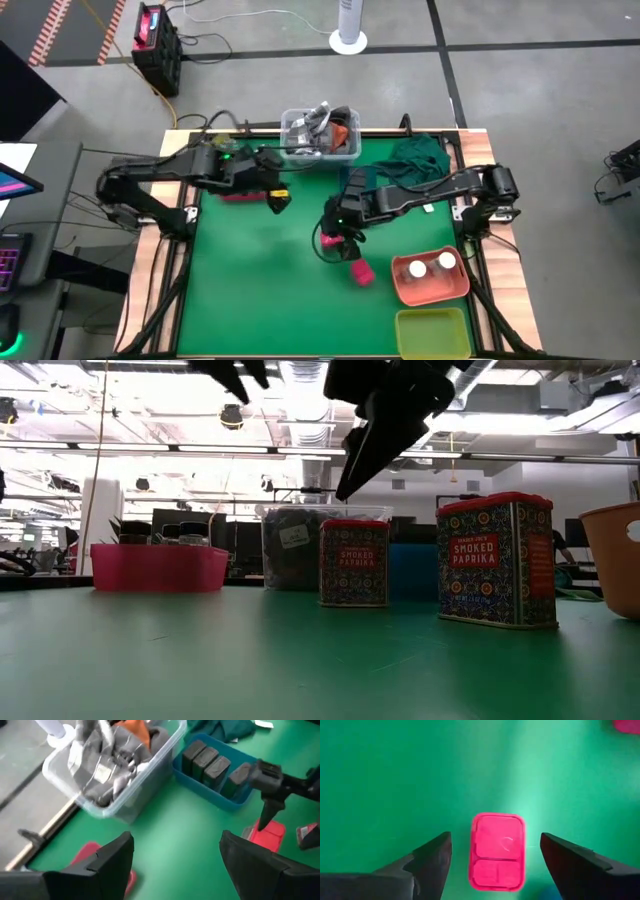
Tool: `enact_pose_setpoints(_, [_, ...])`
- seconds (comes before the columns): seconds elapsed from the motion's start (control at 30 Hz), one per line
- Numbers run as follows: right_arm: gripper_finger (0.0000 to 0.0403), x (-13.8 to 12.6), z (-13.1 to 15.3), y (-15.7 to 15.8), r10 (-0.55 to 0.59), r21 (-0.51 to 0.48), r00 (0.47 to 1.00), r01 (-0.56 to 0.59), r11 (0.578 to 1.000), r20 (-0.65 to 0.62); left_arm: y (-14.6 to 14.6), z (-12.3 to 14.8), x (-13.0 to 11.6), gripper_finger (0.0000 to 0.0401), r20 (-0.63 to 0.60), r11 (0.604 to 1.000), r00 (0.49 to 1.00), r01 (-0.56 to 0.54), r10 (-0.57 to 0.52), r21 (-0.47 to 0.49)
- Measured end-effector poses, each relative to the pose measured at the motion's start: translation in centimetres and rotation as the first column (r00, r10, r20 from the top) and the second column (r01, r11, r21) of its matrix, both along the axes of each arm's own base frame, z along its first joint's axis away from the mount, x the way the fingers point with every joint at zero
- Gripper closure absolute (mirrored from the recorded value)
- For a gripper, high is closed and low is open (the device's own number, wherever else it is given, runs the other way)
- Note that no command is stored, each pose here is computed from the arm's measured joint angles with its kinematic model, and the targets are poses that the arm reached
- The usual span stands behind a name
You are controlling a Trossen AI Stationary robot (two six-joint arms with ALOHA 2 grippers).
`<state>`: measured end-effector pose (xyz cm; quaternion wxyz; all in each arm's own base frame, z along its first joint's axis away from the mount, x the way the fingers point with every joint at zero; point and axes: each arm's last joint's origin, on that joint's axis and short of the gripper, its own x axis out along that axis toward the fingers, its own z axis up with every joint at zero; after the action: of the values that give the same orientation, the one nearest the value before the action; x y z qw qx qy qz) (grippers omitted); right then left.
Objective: Sort spices by type
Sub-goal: Put the red seasoning can into the yellow bin
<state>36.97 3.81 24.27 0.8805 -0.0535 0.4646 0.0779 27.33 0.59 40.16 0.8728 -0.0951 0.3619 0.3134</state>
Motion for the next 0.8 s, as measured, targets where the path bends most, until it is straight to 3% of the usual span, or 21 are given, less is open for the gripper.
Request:
enact_pose_setpoints(0.4, [0.0077, 0.7, -1.9, -0.5, 0.028, -0.035, 0.998, -0.03, 0.999, -0.049, 0.2, -2.8, -9.1, 0.0138, 0.184, 0.979, 0.969, -0.14, 0.167, -0.151])
enact_pose_setpoints(0.57, [0.0076, 0.8, -1.8, -1.5, 0.019, -0.004, 0.999, -0.019, 1.0, -0.045, 0.3, -2.6, -10.7, 0.0138, 0.202, 0.977, 0.963, -0.15, 0.179, -0.155])
enact_pose_setpoints(0.8, [0.0076, 1.4, -2.9, -1.7, 0.035, 0.04, 0.998, -0.033, 0.999, -0.06, 0.3, -2.4, -11.0, 0.0138, 0.208, 0.981, 0.963, -0.148, 0.173, -0.129])
